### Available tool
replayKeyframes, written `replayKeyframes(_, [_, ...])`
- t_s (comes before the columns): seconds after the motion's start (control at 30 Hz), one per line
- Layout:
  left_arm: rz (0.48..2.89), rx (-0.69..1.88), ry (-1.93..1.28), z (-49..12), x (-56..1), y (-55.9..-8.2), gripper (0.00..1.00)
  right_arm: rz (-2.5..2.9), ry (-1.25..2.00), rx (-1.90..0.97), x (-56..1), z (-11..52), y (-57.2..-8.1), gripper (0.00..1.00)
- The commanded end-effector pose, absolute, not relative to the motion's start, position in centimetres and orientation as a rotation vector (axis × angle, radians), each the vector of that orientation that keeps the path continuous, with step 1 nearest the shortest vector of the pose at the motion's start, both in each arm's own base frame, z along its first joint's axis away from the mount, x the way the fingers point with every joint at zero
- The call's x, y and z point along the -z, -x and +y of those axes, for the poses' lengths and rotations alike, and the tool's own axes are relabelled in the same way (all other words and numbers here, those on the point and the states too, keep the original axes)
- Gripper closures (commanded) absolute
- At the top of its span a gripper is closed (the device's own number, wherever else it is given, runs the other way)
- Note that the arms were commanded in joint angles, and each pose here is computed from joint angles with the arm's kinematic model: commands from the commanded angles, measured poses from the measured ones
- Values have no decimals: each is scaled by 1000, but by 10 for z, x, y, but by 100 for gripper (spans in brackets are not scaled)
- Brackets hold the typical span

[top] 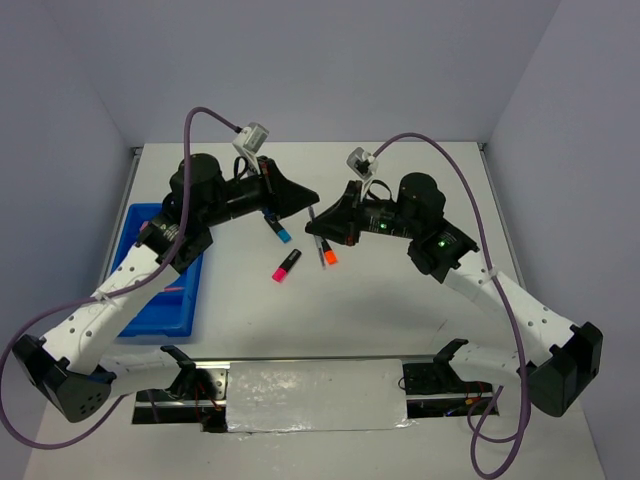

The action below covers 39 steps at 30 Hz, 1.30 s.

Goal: Sort the stationery into containers
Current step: Close the pen cap on the pen.

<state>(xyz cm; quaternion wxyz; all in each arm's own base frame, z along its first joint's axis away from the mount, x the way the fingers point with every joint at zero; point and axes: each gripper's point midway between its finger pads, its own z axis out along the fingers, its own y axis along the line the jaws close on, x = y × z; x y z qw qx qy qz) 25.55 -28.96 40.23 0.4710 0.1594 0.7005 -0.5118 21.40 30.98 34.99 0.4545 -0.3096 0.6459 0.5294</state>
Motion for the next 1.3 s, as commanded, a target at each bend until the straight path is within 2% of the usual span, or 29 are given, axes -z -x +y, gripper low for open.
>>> replayKeyframes(0.0, [1633,1291,-421,-289,-424,-250,85,1518,781,-1306,-374,311,-212,100])
replayKeyframes(0.07, [1642,1294,-429,-291,-424,-252,100,1505,777,-1307,-380,311,-212,100])
replayKeyframes(0.23, [1696,1312,-431,-296,-405,-254,100,1467,715,-1299,-410,311,-225,100])
replayKeyframes(0.33, [1752,1324,-417,-297,-383,-251,100,1361,657,-1297,-461,307,-236,100])
replayKeyframes(0.73, [1825,1452,-473,-326,-329,-192,100,1153,574,-1240,-568,290,-293,100])
replayKeyframes(0.87, [1828,1489,-488,-327,-320,-182,100,1147,579,-1229,-573,286,-294,100])
replayKeyframes(0.93, [1857,1427,-478,-321,-320,-186,100,1160,613,-1225,-563,286,-290,100])
replayKeyframes(1.03, [1876,1276,-388,-301,-339,-209,100,1239,700,-1278,-521,294,-274,100])
replayKeyframes(1.07, [1873,1235,-354,-294,-348,-217,89,1261,706,-1282,-510,294,-269,100])
replayKeyframes(1.1, [1869,1139,-267,-278,-355,-236,69,1339,697,-1299,-475,297,-270,100])
replayKeyframes(1.13, [1858,1097,-227,-267,-376,-241,40,1333,694,-1311,-474,292,-256,100])
replayKeyframes(1.17, [1801,1052,-159,-252,-404,-252,18,1390,676,-1325,-451,293,-256,100])
replayKeyframes(1.2, [1780,1045,-145,-247,-414,-255,17,1405,675,-1328,-446,292,-252,100])
replayKeyframes(1.23, [1738,1058,-149,-245,-428,-255,10,1409,657,-1323,-446,288,-247,100])
replayKeyframes(1.27, [1698,1075,-162,-244,-441,-254,10,1421,652,-1328,-441,287,-244,100])
